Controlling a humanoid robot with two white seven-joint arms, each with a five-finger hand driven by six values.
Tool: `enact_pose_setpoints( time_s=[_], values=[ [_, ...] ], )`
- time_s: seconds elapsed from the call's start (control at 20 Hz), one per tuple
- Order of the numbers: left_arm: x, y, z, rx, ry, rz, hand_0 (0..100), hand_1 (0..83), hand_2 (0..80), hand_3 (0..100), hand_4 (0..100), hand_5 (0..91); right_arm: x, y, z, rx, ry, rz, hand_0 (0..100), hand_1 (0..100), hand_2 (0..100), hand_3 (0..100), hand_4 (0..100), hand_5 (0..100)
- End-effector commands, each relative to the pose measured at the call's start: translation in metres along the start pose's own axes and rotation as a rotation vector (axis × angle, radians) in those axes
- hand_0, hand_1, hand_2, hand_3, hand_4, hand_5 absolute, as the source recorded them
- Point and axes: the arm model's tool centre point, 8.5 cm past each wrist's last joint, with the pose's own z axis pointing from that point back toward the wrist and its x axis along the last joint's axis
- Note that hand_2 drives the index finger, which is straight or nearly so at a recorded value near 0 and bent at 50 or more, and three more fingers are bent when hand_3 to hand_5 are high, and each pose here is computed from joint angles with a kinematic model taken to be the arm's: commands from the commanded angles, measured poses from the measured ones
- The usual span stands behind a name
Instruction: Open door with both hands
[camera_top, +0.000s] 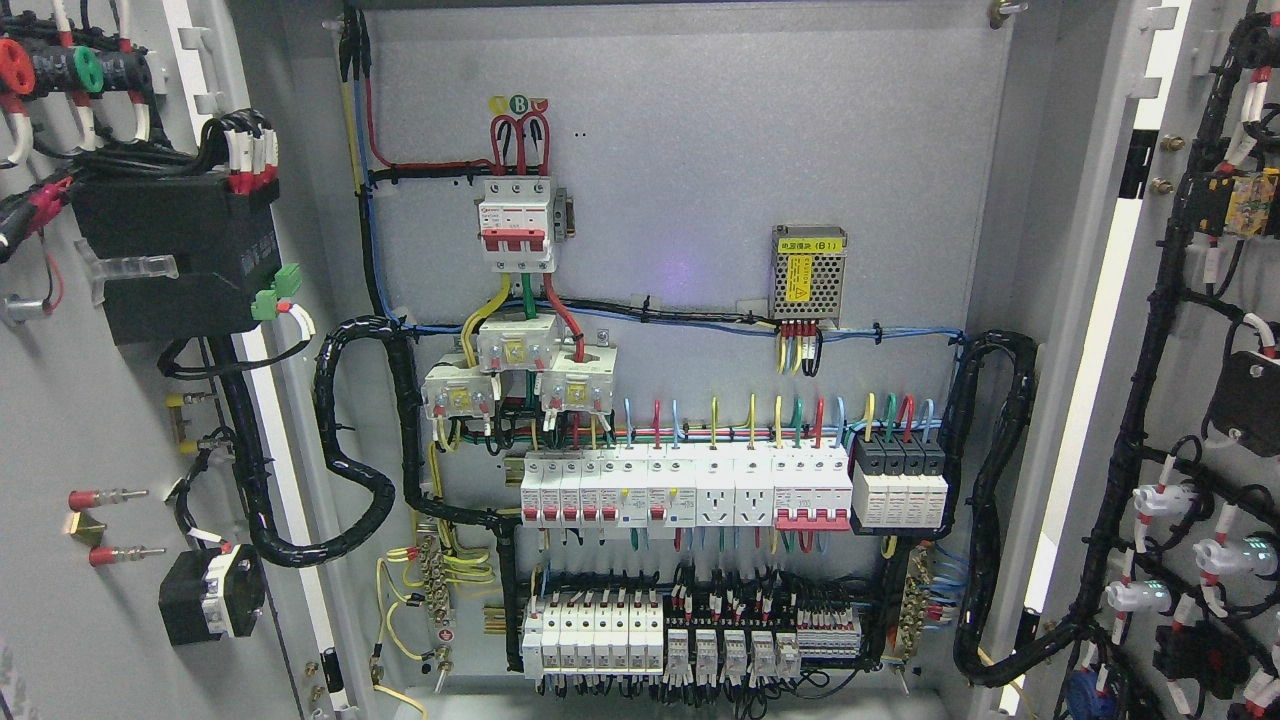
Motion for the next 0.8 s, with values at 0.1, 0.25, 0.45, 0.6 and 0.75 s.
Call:
enact_pose_setpoints(
  time_s=[0.1,0.25,0.45,0.6,0.75],
  values=[
    [0.015,-0.012,-0.006,-0.022,-0.048,-0.029,0,0.0,0.0,0,4,0.0,0.014,-0.024,0.035,-0.106,-0.069,0.036,0,0,0,0,0,0],
    [0.033,-0.014,-0.008,-0.025,-0.097,-0.046,0,0.0,0.0,0,4,0.0,0.012,-0.021,0.051,-0.12,-0.096,0.048,0,0,0,0,0,0],
    [0.039,-0.014,-0.009,-0.002,-0.126,-0.2,0,0.0,0.0,0,4,0.0,0.011,-0.024,0.069,-0.157,-0.147,0.071,0,0,0,0,0,0],
    [0.032,-0.012,-0.007,0.016,-0.16,-0.225,0,0.0,0.0,0,4,0.0,0.008,-0.024,0.086,-0.18,-0.169,0.086,0,0,0,0,0,0],
    [0.023,-0.009,-0.004,0.016,-0.167,-0.241,0,0.0,0.0,0,4,0.0,0.006,-0.022,0.107,-0.179,-0.165,0.112,0,0,0,0,0,0]
  ],
)
